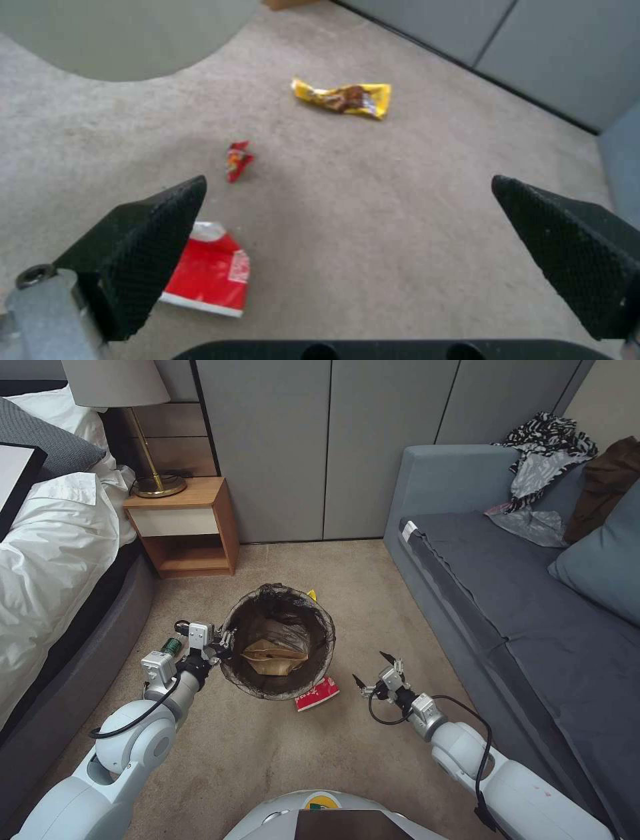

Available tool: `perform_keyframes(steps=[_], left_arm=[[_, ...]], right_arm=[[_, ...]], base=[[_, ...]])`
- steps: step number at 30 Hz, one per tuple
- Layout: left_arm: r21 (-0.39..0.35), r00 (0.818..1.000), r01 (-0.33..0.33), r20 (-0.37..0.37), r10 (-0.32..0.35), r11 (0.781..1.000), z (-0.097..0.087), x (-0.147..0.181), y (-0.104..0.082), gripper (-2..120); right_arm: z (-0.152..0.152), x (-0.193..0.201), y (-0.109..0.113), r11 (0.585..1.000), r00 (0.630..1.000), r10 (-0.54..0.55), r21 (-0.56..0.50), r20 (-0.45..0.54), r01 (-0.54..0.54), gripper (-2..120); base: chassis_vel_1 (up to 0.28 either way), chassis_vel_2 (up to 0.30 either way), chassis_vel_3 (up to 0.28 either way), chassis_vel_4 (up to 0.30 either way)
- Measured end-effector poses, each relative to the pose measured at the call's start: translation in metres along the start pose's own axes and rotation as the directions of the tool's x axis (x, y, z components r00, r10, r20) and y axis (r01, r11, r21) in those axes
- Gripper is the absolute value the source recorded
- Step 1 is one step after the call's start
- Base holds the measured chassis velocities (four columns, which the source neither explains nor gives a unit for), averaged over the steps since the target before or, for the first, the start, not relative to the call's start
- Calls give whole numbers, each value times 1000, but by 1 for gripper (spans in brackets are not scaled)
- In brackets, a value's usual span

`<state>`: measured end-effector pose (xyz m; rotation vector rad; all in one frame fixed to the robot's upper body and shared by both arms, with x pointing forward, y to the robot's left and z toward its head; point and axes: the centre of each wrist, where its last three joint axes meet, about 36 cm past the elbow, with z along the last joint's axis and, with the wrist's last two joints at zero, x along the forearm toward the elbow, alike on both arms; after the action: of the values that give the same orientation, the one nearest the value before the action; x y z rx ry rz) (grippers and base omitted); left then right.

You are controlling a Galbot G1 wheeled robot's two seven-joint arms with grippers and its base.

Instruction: Pick up the trash bin, then pick up the garbage from the floor and place it into the trash bin.

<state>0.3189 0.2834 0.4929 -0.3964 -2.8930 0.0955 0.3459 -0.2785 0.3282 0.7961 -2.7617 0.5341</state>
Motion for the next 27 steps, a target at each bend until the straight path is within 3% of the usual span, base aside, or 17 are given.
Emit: perform_keyframes(steps=[8, 27], left_arm=[[6, 1000, 3, 0, -3, 1000, 1, 0, 0, 4], [7, 1000, 6, 4, -6, 1000, 0, -1, 0, 4]], right_arm=[[3, -24, -2, 999, 998, -54, -2, 12, 54, 100], [8, -34, 6, 997, 997, -76, -1, -9, 76, 100]], base=[[0, 0, 0, 0], [0, 0, 0, 0]])
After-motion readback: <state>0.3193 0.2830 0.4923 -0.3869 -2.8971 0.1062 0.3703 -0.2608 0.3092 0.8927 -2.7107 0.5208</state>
